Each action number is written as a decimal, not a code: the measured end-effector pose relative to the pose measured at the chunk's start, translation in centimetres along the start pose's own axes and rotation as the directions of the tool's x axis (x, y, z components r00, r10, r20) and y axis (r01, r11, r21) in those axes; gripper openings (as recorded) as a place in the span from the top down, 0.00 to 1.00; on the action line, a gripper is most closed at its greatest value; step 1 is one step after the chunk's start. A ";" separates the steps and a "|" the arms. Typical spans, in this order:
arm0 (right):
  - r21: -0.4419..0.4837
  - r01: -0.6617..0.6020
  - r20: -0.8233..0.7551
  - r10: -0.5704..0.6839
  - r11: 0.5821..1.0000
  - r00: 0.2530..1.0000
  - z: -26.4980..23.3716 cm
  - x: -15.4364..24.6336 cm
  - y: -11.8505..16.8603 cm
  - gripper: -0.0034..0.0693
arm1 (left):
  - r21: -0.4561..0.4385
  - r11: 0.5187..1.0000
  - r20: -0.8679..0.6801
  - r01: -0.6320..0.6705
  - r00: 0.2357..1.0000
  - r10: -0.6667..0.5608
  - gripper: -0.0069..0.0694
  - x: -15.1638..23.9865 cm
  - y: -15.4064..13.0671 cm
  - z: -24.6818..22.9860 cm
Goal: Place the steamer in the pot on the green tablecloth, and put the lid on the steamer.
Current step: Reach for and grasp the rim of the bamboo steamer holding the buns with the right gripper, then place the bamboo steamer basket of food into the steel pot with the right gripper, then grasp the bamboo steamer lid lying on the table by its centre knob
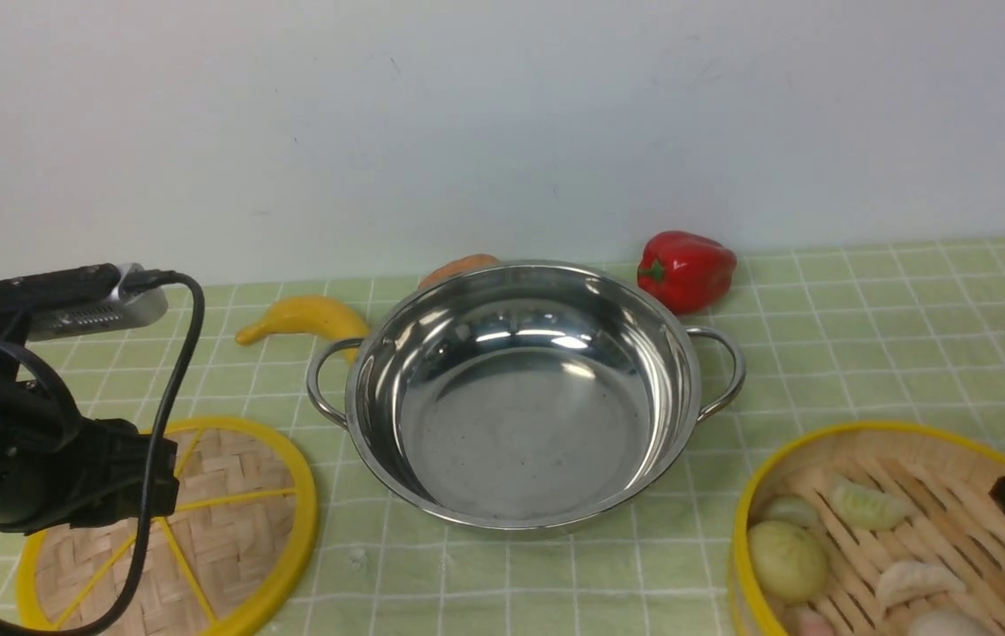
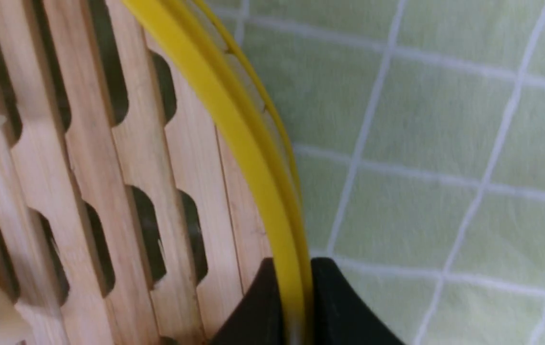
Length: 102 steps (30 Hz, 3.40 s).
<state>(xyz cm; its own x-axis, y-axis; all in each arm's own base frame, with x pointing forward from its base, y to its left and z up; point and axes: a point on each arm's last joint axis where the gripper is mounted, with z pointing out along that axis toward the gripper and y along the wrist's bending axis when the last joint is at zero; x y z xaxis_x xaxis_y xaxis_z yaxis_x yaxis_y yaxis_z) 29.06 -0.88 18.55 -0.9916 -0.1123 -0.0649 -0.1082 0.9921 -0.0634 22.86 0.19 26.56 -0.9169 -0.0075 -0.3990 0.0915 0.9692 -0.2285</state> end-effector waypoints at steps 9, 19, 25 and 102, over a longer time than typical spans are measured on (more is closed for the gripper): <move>0.027 0.007 0.061 -0.009 1.000 0.998 -6.9 -2.0 -0.8 0.85 | 0.000 1.000 0.000 0.000 1.000 0.000 0.59 0.0 0.0 0.0; -0.091 0.026 0.381 0.011 0.995 0.924 -15.8 -6.8 0.5 0.85 | 0.000 1.000 0.000 -0.006 1.000 0.006 0.59 0.0 0.0 0.0; -0.164 0.147 0.410 -0.069 0.975 0.909 -15.2 -11.9 6.8 0.85 | 0.000 1.000 0.000 -0.006 1.000 0.006 0.59 0.0 0.0 0.0; -0.141 0.284 0.740 -0.089 0.949 0.667 -30.0 5.7 9.3 0.31 | -0.195 0.960 -0.135 0.200 0.964 -0.228 0.59 -4.8 5.5 10.6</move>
<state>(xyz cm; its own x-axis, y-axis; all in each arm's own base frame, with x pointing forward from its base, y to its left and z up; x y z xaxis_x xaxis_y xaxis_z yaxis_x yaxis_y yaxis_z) 20.26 9.42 47.46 -0.5989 -0.2049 -0.7742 -0.3939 0.9171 0.0620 31.90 2.98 17.83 -0.9573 -0.1955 -0.2130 -0.1715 0.9771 -0.1263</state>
